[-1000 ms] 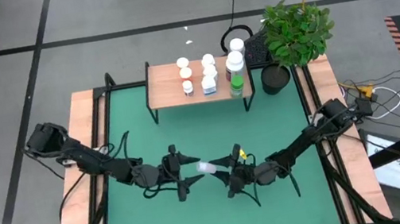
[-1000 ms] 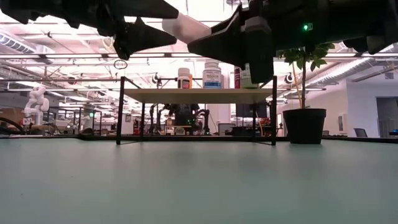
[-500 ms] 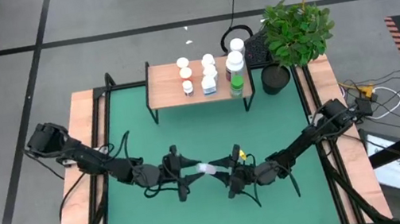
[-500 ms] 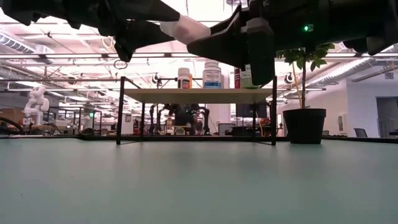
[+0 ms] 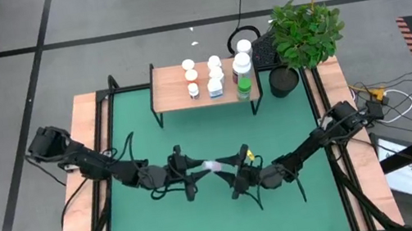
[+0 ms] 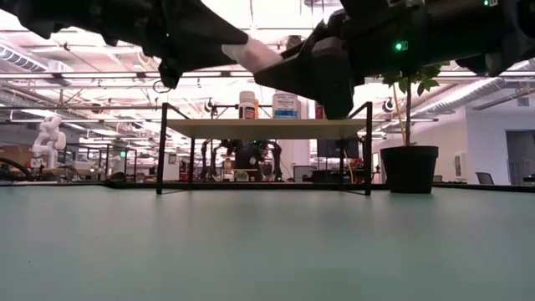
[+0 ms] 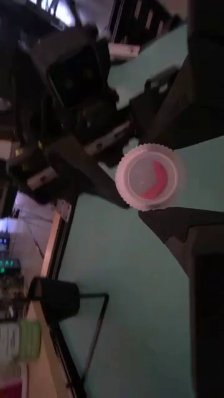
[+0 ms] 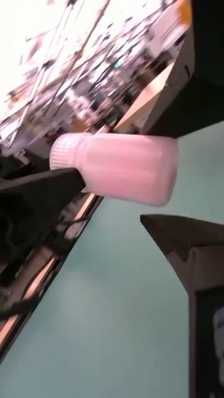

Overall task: Pick and place medicine bottles onto shelf by color
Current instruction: Put the small transparent pill bottle on the shelf, then return to Home Position

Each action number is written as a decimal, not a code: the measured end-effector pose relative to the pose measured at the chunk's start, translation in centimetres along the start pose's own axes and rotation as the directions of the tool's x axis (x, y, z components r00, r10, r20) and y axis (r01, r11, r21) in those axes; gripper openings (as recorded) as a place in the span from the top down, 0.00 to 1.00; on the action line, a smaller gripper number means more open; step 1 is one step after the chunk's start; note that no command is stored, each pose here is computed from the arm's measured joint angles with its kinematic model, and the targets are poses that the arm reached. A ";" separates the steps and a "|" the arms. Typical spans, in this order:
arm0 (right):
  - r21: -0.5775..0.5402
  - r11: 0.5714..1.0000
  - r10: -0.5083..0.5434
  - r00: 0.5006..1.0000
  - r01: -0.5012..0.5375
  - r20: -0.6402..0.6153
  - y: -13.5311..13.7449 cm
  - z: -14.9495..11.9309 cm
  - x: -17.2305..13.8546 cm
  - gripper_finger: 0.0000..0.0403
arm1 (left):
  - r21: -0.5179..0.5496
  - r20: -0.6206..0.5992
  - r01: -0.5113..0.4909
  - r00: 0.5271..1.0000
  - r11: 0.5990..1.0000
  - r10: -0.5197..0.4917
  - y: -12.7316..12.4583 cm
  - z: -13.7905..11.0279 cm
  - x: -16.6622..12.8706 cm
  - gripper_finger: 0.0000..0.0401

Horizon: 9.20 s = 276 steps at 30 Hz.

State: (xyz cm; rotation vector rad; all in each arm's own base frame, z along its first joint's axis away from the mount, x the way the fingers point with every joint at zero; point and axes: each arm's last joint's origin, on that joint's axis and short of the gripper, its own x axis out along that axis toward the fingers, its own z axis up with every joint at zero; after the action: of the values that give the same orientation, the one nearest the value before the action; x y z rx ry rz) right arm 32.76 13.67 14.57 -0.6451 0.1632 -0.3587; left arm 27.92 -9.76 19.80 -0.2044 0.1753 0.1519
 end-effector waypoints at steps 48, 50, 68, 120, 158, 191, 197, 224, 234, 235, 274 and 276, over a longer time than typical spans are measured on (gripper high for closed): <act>0.521 0.840 0.355 0.881 -0.153 -0.313 -3.7 -4.3 -0.4 0.17 | 0.090 -0.433 -0.592 0.701 0.801 0.567 17.6 16.6 -1.7 0.66; 0.535 0.832 0.360 0.878 -0.149 -0.316 -3.5 -4.3 -0.5 0.17 | 0.095 -0.454 -0.611 0.676 0.786 0.581 18.9 16.2 -1.3 0.66; 0.599 0.785 0.407 0.860 -0.157 -0.308 -2.2 -5.0 -2.7 0.17 | 0.072 -0.499 -0.615 0.659 0.785 0.562 22.4 14.6 1.2 0.65; 0.652 0.720 0.072 0.960 -0.238 0.271 -15.0 -8.2 -13.3 0.83 | 0.257 0.250 -0.065 0.968 0.964 -0.001 11.5 -0.7 -10.1 0.64; 0.618 0.725 0.145 0.944 -0.304 0.295 -16.0 -8.7 -14.8 0.99 | 0.403 0.180 -0.053 0.984 0.914 -0.022 12.0 -1.1 -14.9 0.99; 0.632 0.712 0.146 0.945 -0.306 0.293 -16.0 -8.8 -14.8 0.99 | 0.425 0.202 -0.090 0.979 0.901 0.002 12.6 -2.9 -15.1 0.97; 0.631 0.714 0.150 0.946 -0.305 0.288 -15.9 -8.8 -14.8 0.99 | 0.418 0.219 -0.093 0.976 0.904 -0.001 12.7 -2.9 -15.7 0.98; 0.612 0.731 0.149 0.946 -0.300 0.287 -15.9 -8.8 -14.8 0.99 | 0.408 0.197 -0.049 0.980 0.912 -0.036 12.8 -3.2 -16.2 0.98; 0.593 0.758 0.107 0.949 -0.270 0.296 -16.4 -8.7 -15.0 0.99 | 0.392 0.220 -0.002 0.971 0.920 -0.091 12.7 -3.4 -16.0 0.97; 0.587 0.764 0.106 0.949 -0.269 0.297 -16.4 -8.7 -15.1 0.99 | 0.392 0.220 -0.002 0.971 0.920 -0.091 12.7 -3.4 -16.0 0.98; 0.532 0.754 0.221 0.911 -0.385 0.347 -17.1 -10.1 -17.4 0.99 | 0.387 0.206 0.019 0.973 0.922 -0.107 12.6 -3.6 -16.0 0.99; 0.521 0.753 0.234 0.904 -0.401 0.358 -17.1 -10.0 -17.4 0.99 | 0.388 0.206 0.019 0.973 0.922 -0.107 12.6 -3.6 -16.0 0.99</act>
State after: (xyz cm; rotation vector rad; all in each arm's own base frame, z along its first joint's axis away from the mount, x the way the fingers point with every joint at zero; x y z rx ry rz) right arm 9.37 1.97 17.79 -0.0338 -0.1057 0.0314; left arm 9.70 -0.40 16.98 0.1994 -0.0287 0.0721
